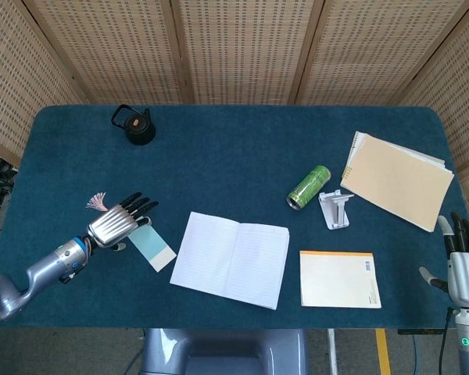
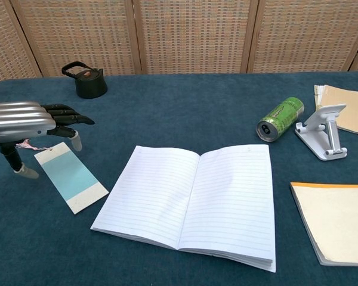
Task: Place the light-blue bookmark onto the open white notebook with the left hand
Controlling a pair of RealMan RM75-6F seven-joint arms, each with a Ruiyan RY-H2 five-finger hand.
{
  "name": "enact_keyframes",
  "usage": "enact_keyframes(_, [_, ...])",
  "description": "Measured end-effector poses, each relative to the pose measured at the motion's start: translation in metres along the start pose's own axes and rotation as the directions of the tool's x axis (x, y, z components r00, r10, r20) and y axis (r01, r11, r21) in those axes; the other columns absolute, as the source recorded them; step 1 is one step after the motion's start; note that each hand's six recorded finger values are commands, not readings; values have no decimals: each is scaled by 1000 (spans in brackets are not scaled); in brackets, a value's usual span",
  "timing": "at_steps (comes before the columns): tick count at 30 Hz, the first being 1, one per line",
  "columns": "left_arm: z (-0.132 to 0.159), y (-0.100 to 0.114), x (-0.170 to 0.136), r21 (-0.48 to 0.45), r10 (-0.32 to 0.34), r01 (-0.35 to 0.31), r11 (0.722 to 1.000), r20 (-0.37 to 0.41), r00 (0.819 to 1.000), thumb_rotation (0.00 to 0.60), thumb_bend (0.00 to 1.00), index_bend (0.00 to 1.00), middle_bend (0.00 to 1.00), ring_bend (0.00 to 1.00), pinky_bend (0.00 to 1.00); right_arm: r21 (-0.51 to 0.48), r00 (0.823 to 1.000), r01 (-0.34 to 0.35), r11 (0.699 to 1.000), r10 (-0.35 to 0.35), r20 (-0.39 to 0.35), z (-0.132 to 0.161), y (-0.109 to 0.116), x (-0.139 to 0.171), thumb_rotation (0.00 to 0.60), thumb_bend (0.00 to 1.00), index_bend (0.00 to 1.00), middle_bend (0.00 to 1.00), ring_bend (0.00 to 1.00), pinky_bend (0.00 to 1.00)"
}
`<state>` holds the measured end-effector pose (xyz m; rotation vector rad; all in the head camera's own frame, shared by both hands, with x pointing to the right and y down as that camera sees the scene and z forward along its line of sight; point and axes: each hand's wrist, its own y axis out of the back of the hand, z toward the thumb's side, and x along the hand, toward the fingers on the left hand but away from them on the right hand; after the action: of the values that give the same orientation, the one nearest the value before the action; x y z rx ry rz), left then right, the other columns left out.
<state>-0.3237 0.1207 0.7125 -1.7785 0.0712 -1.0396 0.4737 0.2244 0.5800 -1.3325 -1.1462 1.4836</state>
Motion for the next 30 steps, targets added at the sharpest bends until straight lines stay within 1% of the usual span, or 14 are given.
enact_keyframes(5, [9, -3, 10, 11, -14, 13, 1000, 22, 1000, 600, 85, 282, 0, 0, 0, -2, 1000, 1, 1000, -1, 3, -1, 0, 0, 600, 103, 0, 0, 0, 0])
enact_keyframes(9, [13, -3, 13, 7, -17, 17, 1000, 27, 999, 600, 85, 280, 0, 0, 0, -4, 1000, 8, 1000, -8, 8, -3, 2, -1, 600, 103, 0, 0, 0, 0])
enact_keyframes(14, [13, -7, 13, 10, -33, 33, 999, 30, 999, 600, 86, 280, 0, 0, 0, -7, 1000, 10, 1000, -10, 14, -5, 3, -1, 600, 103, 3, 0, 0, 0])
enact_keyframes(25, [12, -10, 17, 10, -38, 37, 999, 18, 999, 600, 85, 273, 0, 0, 0, -12, 1000, 18, 1000, -18, 17, -5, 4, -1, 600, 103, 7, 0, 0, 0])
enact_keyframes(30, [14, -11, 18, 13, -41, 41, 999, 25, 999, 600, 86, 287, 0, 0, 0, -12, 1000, 16, 1000, -16, 18, -6, 4, -1, 600, 103, 7, 0, 0, 0])
